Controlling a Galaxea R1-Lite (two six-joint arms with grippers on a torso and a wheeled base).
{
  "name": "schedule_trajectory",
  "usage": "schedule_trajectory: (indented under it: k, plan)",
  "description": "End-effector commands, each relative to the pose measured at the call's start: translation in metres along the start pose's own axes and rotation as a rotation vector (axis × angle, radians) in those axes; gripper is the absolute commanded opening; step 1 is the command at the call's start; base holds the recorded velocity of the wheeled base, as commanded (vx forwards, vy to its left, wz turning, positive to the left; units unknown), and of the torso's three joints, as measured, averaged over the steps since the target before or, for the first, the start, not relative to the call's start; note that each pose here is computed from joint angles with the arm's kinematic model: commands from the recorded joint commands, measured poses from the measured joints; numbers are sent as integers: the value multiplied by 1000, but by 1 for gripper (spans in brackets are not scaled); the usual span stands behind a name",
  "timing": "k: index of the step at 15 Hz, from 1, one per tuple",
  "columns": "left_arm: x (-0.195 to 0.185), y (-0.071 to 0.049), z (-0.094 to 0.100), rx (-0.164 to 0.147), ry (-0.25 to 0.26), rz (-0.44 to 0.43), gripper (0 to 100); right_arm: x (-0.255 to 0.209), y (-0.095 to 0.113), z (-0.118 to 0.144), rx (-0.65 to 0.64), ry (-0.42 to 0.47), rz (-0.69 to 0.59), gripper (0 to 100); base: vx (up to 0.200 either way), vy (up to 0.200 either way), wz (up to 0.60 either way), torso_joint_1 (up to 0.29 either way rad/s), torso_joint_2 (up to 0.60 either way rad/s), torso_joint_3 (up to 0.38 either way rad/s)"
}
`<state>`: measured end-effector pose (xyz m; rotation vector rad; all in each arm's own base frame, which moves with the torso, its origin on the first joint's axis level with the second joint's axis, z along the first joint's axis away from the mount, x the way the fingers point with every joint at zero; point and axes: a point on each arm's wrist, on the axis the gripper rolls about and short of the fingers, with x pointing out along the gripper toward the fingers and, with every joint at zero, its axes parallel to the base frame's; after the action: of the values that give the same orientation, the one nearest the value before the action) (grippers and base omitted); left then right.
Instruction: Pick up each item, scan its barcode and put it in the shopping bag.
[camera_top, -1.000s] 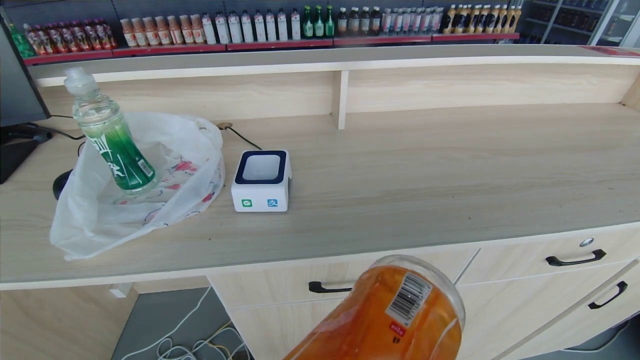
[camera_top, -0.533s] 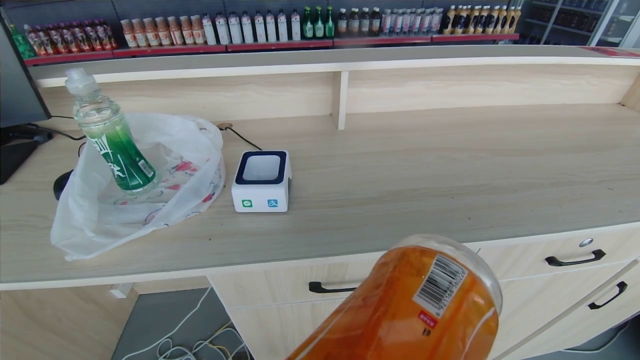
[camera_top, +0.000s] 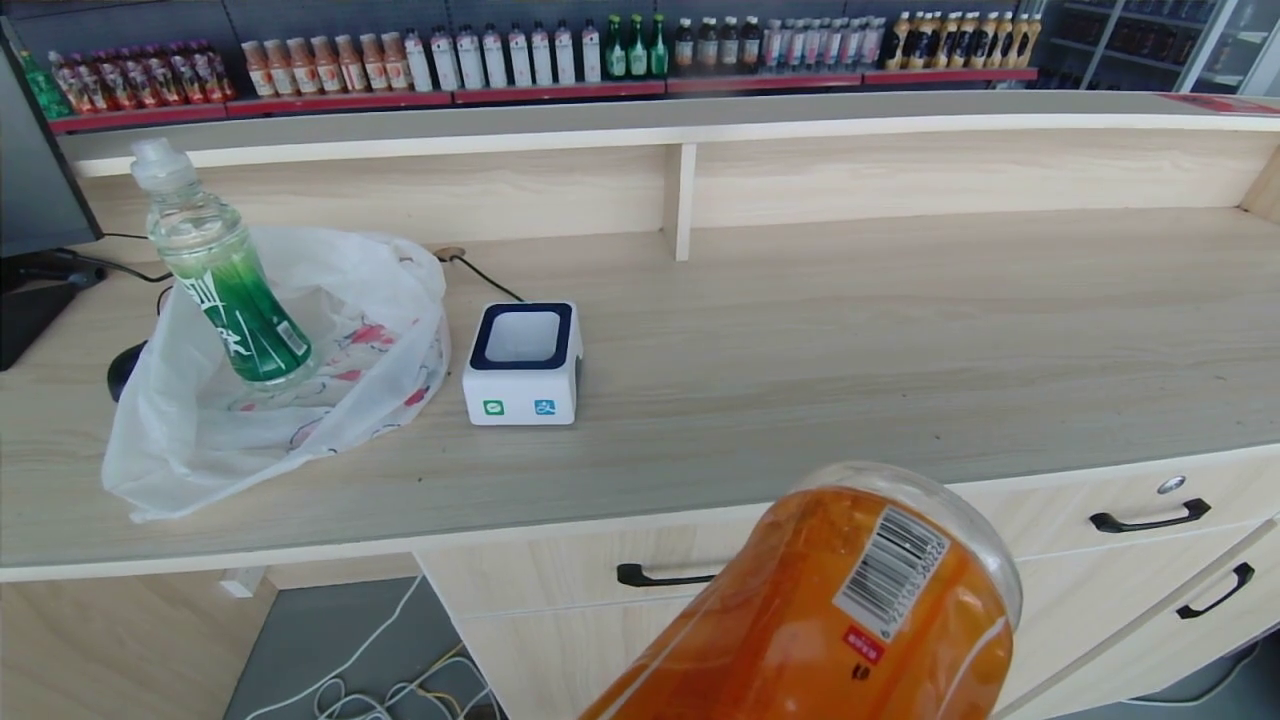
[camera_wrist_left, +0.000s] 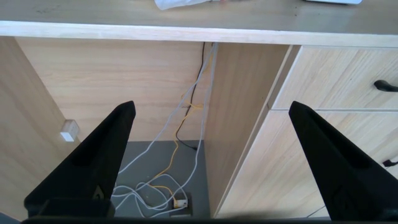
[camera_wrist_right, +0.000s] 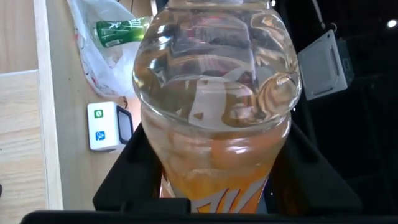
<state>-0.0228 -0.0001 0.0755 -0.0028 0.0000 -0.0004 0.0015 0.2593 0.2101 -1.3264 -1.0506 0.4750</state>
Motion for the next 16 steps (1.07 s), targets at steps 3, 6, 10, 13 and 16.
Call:
schedule_trajectory:
  k: [3, 6, 10, 13, 16]
  plan:
    - [0, 0, 0, 0, 0, 0, 100, -2, -1, -2, 3, 2, -4, 0, 0, 0, 0, 0, 0, 0]
    - [0, 0, 0, 0, 0, 0, 100, -3, 0, -3, 3, 0, 2, 0, 0, 0, 0, 0, 0, 0]
    - [0, 0, 0, 0, 0, 0, 100, -15, -1, -20, 136, 33, 12, 0, 0, 0, 0, 0, 0, 0]
    - [0, 0, 0, -2, 0, 0, 100, -25, 7, -24, 319, 35, 52, 0, 0, 0, 0, 0, 0, 0]
    - [0, 0, 0, 0, 0, 0, 100, -36, 5, -31, 464, 38, 52, 0, 0, 0, 0, 0, 0, 0]
